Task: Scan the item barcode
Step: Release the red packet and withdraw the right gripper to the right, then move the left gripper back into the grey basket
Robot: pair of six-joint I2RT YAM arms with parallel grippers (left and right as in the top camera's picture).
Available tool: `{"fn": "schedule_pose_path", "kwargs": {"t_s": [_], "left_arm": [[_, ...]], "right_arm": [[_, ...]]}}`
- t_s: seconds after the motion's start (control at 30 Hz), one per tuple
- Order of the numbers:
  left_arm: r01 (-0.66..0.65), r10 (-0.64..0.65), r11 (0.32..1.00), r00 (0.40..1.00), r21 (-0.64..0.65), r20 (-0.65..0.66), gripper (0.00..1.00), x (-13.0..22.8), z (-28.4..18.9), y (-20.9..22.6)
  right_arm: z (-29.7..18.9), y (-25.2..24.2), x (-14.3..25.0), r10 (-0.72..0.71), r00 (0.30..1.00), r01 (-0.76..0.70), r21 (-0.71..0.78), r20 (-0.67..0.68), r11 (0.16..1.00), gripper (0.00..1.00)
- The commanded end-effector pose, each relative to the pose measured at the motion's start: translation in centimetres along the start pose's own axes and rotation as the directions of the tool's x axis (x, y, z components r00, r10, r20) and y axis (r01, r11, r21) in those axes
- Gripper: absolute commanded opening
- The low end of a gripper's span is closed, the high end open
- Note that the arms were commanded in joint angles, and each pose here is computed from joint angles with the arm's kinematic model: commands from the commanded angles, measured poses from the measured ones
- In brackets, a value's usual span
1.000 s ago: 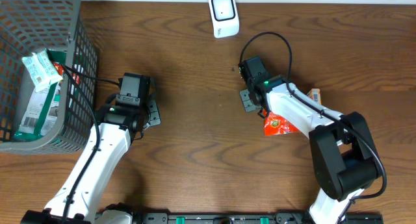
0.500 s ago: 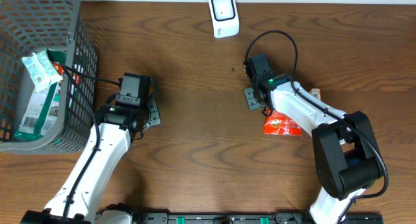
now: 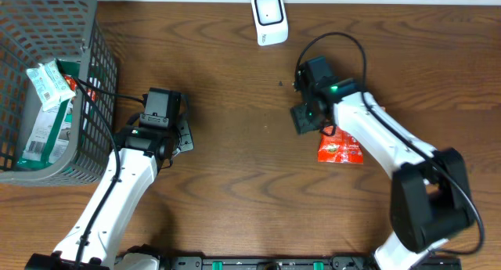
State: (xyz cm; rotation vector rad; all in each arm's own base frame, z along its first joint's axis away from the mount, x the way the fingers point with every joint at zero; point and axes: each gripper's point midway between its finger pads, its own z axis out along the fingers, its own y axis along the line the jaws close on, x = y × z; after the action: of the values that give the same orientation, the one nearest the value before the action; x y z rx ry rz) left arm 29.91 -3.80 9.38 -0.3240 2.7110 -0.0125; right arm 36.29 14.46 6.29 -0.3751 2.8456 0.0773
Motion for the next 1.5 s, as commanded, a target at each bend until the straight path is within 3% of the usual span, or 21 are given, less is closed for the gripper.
{"fn": "schedule_pose_path", "kwargs": {"t_s": [0.0,0.13,0.4,0.47,0.5,0.83,0.87,0.9,0.93,0.97,1.23,1.47], "left_arm": [[-0.001,0.001,1.000,1.000,-0.019,-0.012,0.51,0.4,0.4,0.4],[-0.001,0.001,1.000,1.000,-0.019,-0.011,0.51,0.3,0.4,0.4],[-0.001,0.001,1.000,1.000,-0.019,-0.010,0.51,0.3,0.4,0.4],[-0.001,0.001,1.000,1.000,-0.019,-0.011,0.74,0.3,0.4,0.4],[-0.001,0.001,1.000,1.000,-0.019,-0.011,0.81,0.3,0.4,0.4],[-0.002,0.002,1.000,1.000,-0.020,-0.013,0.82,0.4,0.4,0.4],[-0.002,0.002,1.000,1.000,-0.018,-0.015,0.77,0.4,0.4,0.4],[-0.002,0.002,1.000,1.000,-0.006,-0.020,0.59,0.5,0.4,0.2],[0.000,0.001,1.000,1.000,0.014,-0.027,0.24,0.6,0.4,-0.1],[0.008,-0.007,1.000,1.000,0.029,-0.030,0.08,0.7,0.4,-0.4],[0.041,-0.020,0.982,0.993,0.185,-0.114,0.07,2.1,0.0,-3.1],[0.061,0.005,0.916,0.987,0.396,-0.163,0.07,1.5,-2.8,-7.1]], "right_arm": [[-4.7,-2.9,-3.1,0.078,0.986,-0.078,-0.002,0.147,0.997,0.69],[-8.8,-8.9,-4.1,0.206,0.943,-0.220,0.025,0.262,0.975,0.99],[-11.4,-18.0,-0.2,0.415,0.870,-0.451,0.088,0.267,0.888,0.99],[-11.4,-18.9,0.4,0.440,0.860,-0.476,0.095,0.258,0.874,0.99],[-11.4,-19.2,0.7,0.466,0.848,-0.501,0.093,0.254,0.861,0.99],[-11.3,-19.2,1.0,0.467,0.849,-0.501,0.096,0.245,0.860,0.99],[-11.3,-19.2,1.0,0.467,0.850,-0.501,0.096,0.245,0.860,0.99],[-11.3,-19.2,1.0,0.467,0.849,-0.501,0.096,0.245,0.860,0.99],[-11.3,-19.2,1.0,0.467,0.849,-0.501,0.096,0.245,0.860,0.99],[-11.3,-19.2,1.0,0.467,0.849,-0.501,0.096,0.245,0.860,0.99],[-11.3,-19.2,1.0,0.467,0.849,-0.501,0.096,0.245,0.860,0.99],[-11.3,-19.2,1.0,0.467,0.849,-0.501,0.096,0.245,0.860,0.99]]}}
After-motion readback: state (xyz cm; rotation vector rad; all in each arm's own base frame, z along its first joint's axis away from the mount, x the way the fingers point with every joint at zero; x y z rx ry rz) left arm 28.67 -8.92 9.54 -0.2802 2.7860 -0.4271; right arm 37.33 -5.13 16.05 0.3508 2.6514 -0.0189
